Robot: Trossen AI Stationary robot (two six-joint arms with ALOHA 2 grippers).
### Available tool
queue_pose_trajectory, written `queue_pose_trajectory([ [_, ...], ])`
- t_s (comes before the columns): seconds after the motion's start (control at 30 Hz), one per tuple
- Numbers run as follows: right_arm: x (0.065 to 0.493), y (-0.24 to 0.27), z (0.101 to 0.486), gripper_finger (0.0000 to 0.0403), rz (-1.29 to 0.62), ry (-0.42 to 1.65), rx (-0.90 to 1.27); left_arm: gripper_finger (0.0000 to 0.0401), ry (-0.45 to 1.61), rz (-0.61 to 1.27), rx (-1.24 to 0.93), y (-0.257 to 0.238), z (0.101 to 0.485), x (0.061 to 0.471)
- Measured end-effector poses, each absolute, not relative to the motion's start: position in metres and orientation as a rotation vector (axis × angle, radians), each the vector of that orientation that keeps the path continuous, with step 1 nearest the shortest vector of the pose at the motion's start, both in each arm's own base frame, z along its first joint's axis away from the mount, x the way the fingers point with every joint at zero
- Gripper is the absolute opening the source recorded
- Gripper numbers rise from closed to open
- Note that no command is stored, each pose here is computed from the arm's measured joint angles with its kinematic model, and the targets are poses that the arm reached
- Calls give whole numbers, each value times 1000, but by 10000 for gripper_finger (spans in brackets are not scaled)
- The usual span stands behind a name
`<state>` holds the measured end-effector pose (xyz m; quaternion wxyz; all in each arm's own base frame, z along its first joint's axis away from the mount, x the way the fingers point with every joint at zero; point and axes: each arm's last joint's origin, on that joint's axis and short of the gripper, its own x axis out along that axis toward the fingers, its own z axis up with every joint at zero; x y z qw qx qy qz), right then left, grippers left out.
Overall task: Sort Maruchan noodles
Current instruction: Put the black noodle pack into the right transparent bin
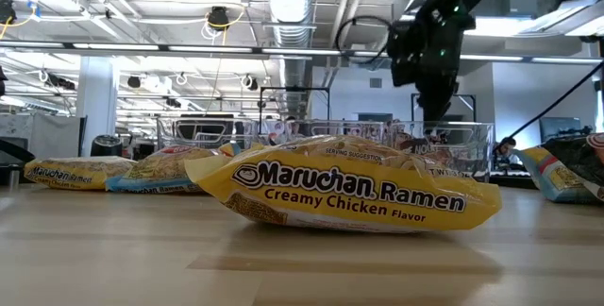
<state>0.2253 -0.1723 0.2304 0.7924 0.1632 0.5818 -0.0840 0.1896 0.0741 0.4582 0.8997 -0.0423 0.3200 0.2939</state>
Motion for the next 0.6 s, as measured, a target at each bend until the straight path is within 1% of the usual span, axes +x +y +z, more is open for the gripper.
queue_pose_trajectory([
  [0.1, 229, -179, 214, 149, -182, 1310, 377, 86, 662, 609, -88, 74, 458, 190],
  [0.2, 233, -185, 202, 143, -243, 1366, 336, 86, 663, 608, -88, 74, 458, 190],
  [0.3, 237, -190, 195, 135, -293, 1387, 296, 86, 670, 608, -89, 74, 458, 189],
  [0.4, 237, -196, 187, 131, -303, 1399, 311, 86, 680, 609, -90, 74, 457, 189],
  [0.6, 235, -212, 181, 130, -447, 1430, 311, 86, 680, 614, -106, 74, 456, 188],
])
